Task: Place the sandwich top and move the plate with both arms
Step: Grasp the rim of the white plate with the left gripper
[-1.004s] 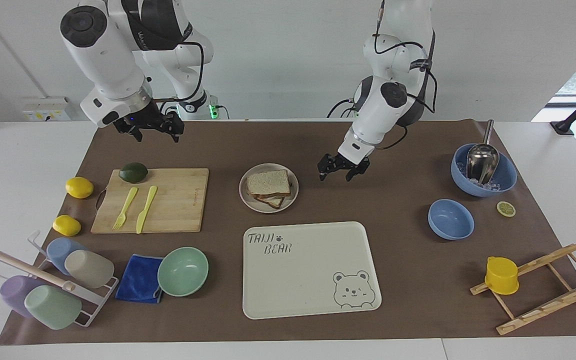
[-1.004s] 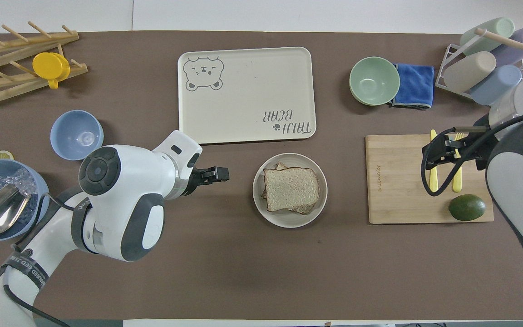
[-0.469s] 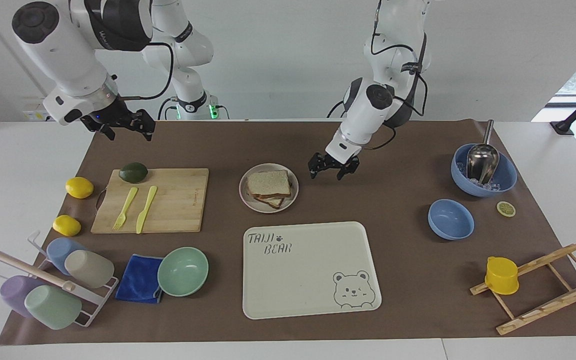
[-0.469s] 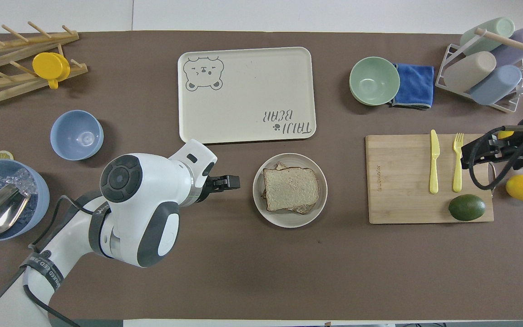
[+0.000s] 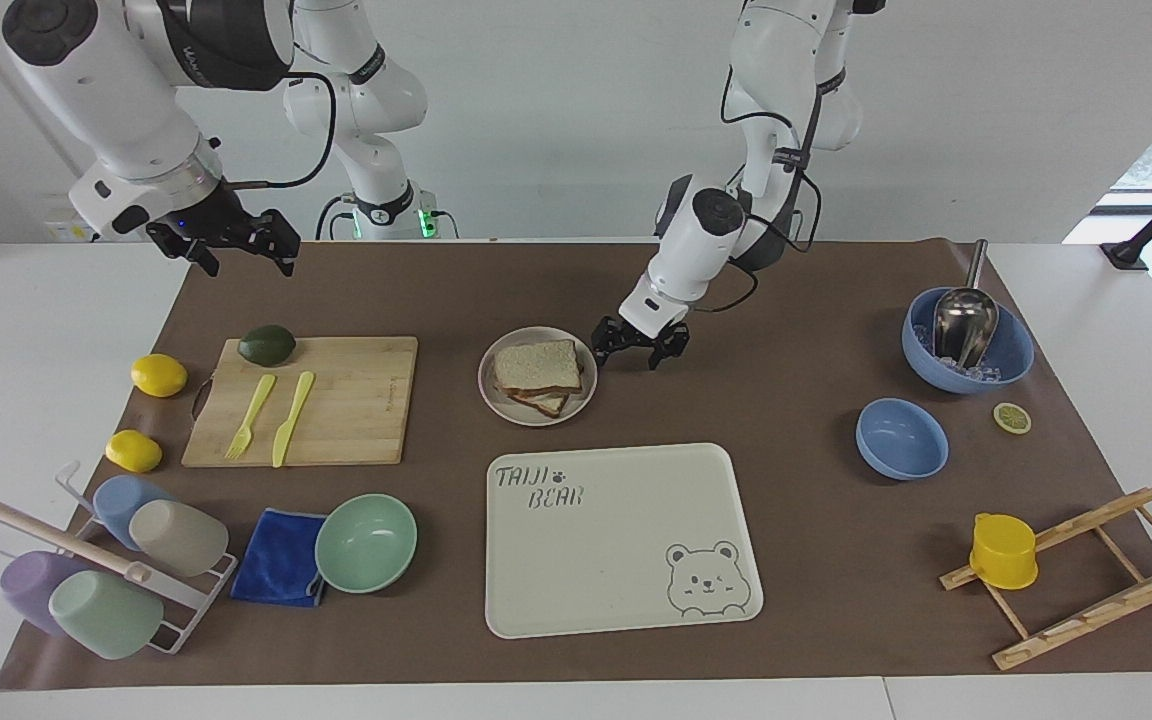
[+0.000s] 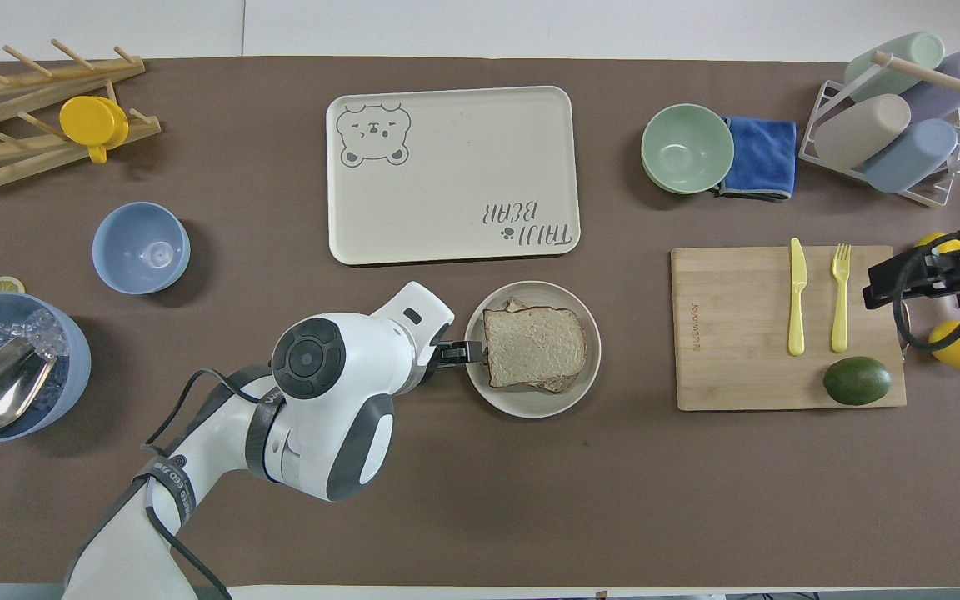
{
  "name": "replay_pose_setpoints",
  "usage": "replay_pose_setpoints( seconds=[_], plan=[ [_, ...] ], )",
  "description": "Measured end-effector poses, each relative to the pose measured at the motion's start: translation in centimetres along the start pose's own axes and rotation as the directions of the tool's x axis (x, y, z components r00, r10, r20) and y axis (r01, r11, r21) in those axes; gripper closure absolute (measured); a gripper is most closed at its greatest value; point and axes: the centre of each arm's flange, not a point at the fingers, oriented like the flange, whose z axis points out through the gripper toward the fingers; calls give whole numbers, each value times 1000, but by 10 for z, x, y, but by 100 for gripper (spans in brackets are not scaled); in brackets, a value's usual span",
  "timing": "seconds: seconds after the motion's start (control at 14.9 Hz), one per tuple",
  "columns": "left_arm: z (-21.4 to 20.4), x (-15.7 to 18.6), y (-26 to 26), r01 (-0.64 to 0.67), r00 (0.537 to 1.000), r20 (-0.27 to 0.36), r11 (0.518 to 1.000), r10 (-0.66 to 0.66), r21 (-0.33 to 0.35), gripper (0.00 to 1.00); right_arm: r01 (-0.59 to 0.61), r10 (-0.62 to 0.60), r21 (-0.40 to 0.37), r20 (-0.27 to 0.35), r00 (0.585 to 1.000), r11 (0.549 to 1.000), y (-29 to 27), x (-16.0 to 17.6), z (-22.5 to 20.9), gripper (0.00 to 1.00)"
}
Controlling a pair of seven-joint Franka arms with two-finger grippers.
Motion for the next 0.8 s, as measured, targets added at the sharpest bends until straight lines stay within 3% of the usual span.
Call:
replay_pose_setpoints(
  seconds=[0.27, 0.4, 0.54, 0.67, 0.8],
  plan=[
    [14, 0, 11, 9, 1000, -18, 1000, -9, -3, 21, -2, 2, 0, -13, 1000, 1000, 1, -1, -8, 0],
    [16, 2, 13, 11, 1000, -21, 1000, -11, -4, 22, -1, 1, -1, -41, 999, 1000, 1, 1, -12, 0],
    [15, 4, 15, 10, 1000, -24, 1000, -10, -7, 39, -1, 0, -10, -52, 999, 1000, 1, 2, -13, 0],
    [14, 5, 16, 9, 1000, -26, 1000, -9, -9, 44, 0, -1, -23, -50, 999, 1000, 1, 3, -12, 0],
    [14, 5, 16, 9, 1000, -25, 1000, -9, -9, 60, 1, -2, -30, -43, 999, 1000, 1, 4, -10, 0]
  ],
)
